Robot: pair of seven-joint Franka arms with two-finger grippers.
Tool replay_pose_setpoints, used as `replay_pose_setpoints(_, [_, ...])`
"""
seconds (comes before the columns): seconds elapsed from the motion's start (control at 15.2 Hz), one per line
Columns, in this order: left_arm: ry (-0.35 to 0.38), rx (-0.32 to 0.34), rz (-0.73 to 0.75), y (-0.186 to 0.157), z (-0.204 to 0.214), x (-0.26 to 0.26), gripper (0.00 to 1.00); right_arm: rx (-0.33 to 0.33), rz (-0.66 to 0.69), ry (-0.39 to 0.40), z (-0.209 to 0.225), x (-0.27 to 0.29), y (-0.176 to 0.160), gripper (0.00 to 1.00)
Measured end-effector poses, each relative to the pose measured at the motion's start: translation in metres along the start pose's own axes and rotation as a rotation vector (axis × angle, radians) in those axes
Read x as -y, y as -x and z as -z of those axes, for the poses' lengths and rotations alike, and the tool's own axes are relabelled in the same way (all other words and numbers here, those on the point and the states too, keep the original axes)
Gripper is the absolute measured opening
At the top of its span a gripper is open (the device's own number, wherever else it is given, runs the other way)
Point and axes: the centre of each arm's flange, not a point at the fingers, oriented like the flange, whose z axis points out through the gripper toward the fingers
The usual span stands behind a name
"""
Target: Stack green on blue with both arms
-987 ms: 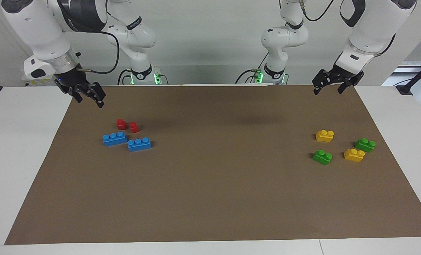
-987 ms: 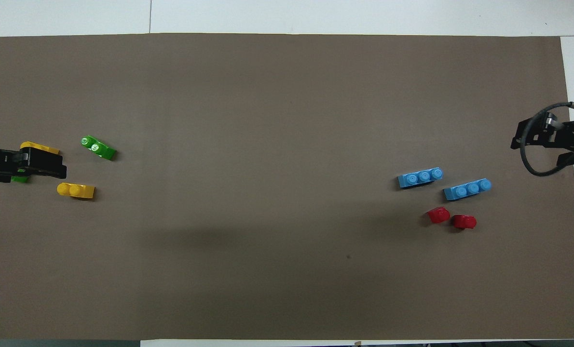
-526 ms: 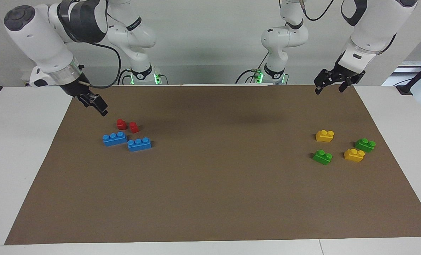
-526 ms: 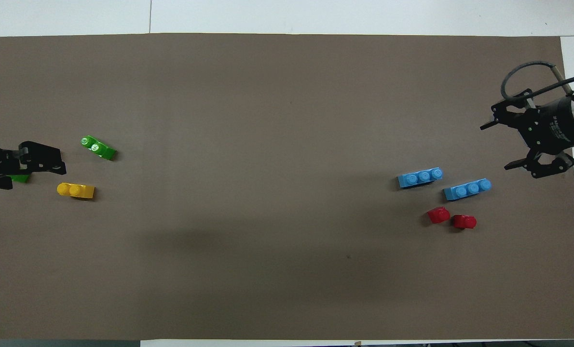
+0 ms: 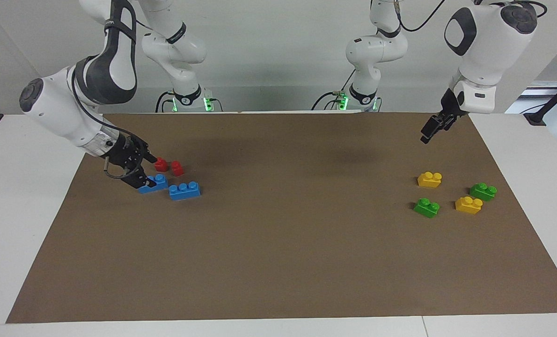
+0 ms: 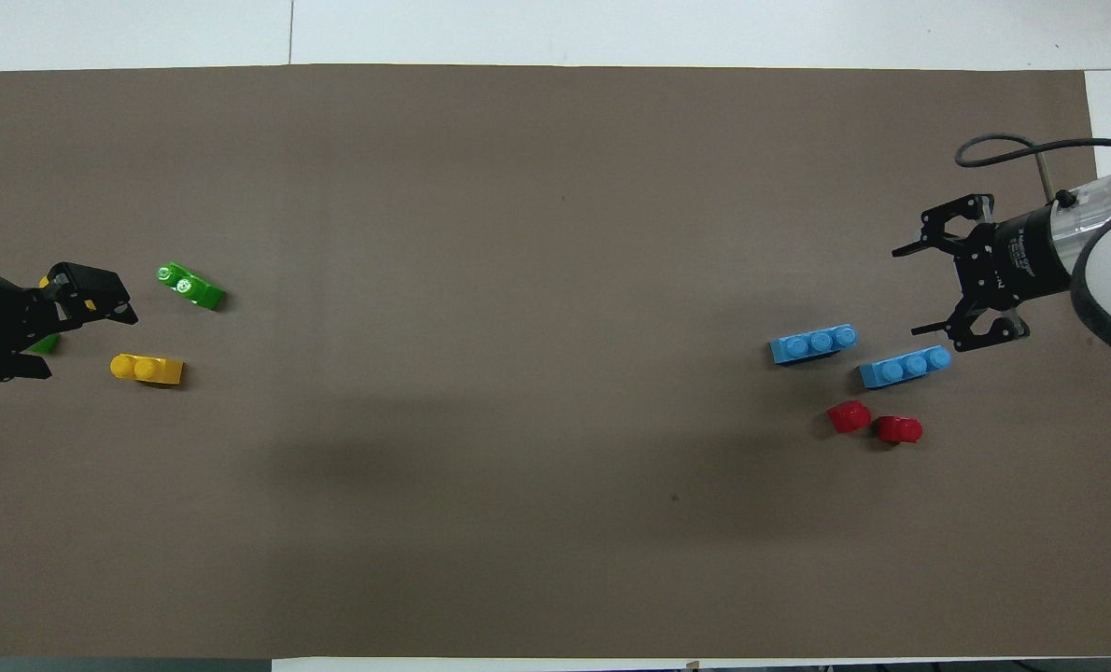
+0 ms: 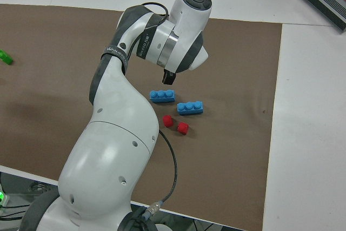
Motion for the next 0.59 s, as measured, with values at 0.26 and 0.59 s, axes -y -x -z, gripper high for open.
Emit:
replay_pose_setpoints(0.26, [-0.001,0.017,0.186,-0.022,-0.038,-0.003,1.00,0.027,-0.001,0.013,-0.030,-0.009,-0.009,0.90])
replay_pose_setpoints(0.59, [0.011,0.025,0.322,-0.064,-0.099,0.003,1.00,0.021,0.016,0.003,-0.044,-0.012,-0.015,0.90])
